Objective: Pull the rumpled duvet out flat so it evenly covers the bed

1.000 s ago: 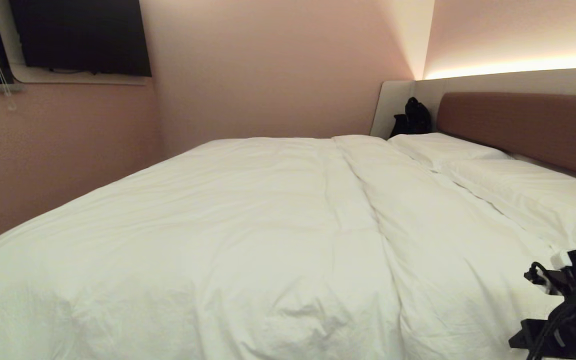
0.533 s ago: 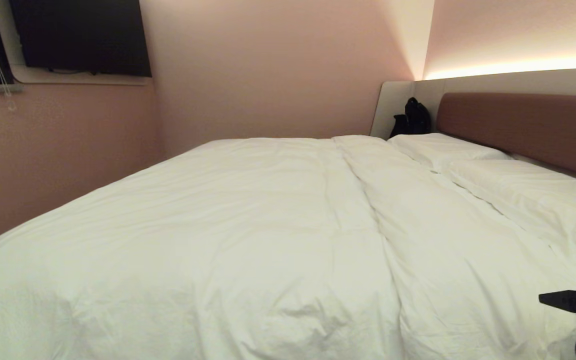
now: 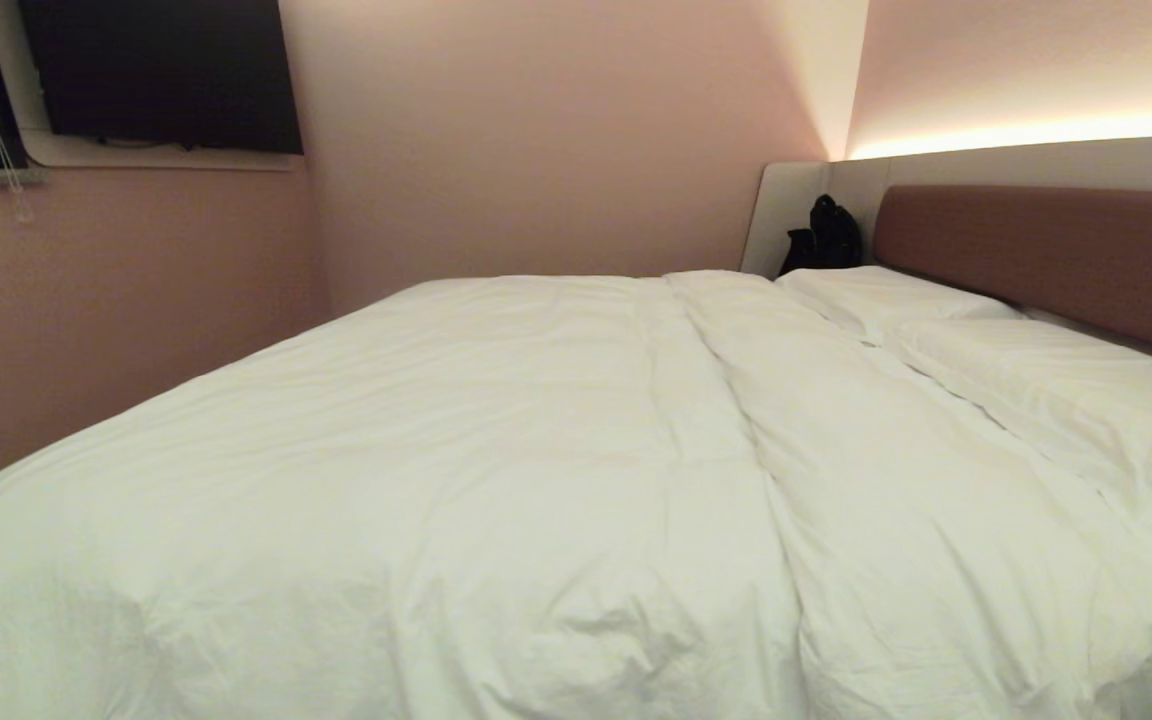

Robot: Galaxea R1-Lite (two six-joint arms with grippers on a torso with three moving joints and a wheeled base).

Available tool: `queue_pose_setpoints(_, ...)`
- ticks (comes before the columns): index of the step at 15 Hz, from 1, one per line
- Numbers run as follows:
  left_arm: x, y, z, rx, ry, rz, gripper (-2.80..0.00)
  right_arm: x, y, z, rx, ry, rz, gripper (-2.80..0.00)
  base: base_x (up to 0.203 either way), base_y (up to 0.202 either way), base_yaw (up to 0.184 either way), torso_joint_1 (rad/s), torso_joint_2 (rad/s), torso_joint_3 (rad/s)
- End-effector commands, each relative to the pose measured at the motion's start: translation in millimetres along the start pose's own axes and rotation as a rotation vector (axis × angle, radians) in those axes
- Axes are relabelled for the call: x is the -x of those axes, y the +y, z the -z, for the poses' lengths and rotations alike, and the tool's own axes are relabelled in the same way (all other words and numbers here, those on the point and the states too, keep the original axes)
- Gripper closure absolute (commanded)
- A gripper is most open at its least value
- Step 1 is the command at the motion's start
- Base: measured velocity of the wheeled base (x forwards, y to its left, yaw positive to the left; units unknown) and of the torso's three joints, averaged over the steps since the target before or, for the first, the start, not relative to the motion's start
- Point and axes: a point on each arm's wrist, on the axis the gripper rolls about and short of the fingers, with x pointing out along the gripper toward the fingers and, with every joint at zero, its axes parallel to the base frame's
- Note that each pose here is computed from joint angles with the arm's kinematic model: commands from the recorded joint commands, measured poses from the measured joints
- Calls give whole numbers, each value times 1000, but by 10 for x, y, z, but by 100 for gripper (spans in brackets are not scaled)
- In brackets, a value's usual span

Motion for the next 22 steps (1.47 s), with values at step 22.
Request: queue_pose_setpoints(22,-1,0,0,0,1,0,0,-1486,-1235,-262,305,141,-307,0,0,0,0,0,0,0)
